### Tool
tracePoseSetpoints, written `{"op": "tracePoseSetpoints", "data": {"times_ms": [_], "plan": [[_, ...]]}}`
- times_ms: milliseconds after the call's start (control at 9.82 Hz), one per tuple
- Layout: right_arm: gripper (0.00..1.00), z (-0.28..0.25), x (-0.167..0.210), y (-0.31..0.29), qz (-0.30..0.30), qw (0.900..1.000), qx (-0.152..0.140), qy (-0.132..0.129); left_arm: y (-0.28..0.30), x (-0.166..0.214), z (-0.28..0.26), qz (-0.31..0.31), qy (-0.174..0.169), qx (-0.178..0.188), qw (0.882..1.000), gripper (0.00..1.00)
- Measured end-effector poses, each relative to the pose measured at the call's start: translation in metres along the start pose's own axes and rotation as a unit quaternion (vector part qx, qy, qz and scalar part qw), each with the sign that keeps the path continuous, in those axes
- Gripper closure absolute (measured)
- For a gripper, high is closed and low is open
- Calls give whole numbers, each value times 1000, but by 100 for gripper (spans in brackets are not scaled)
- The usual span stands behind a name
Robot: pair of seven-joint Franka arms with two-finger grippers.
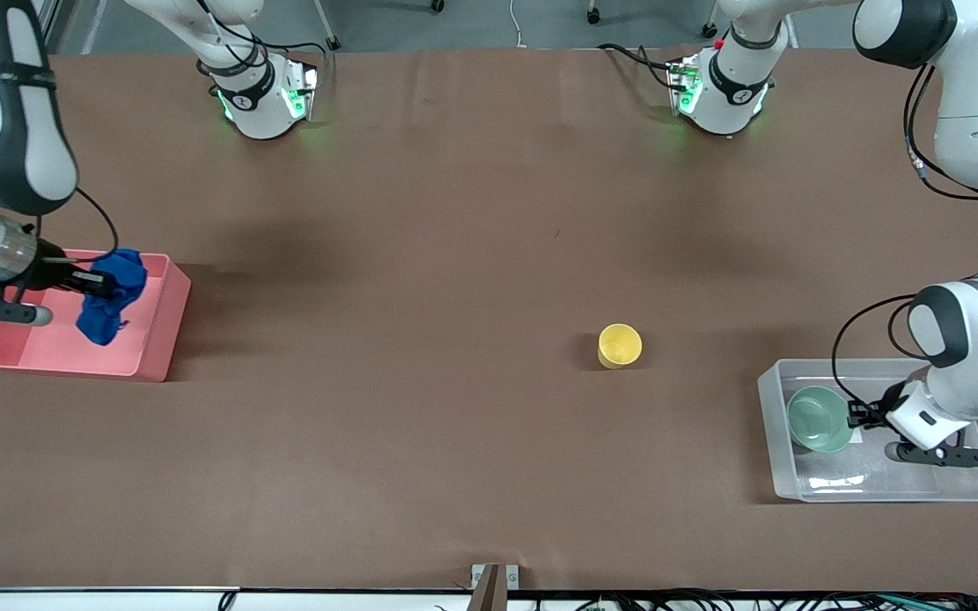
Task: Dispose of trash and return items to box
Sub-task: 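Drop the cloth into the pink bin while the left gripper places the bowl, then move the left gripper to the yellow cup and grasp it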
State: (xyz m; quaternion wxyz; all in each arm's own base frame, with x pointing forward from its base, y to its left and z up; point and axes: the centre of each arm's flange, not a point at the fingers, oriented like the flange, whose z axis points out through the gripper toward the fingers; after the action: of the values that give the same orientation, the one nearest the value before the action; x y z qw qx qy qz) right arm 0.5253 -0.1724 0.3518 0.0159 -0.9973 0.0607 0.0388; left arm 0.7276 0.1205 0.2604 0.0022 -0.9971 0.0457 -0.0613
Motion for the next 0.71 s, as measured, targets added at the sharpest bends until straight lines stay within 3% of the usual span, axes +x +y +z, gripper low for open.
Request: {"op": "tracePoseSetpoints", "data": {"times_ms": [204,407,713], "plan": [[87,37,1,35,1,1000,1,-6,15,10,-49,-23,9,-1,1000,27],[62,58,7,39,-2,1000,1,-8,69,9,-96,-70,-16,-17,997,0],[19,40,21,32,-11,1000,-4,11,180,-17,-112,-147,-47,-39,987,0]]}}
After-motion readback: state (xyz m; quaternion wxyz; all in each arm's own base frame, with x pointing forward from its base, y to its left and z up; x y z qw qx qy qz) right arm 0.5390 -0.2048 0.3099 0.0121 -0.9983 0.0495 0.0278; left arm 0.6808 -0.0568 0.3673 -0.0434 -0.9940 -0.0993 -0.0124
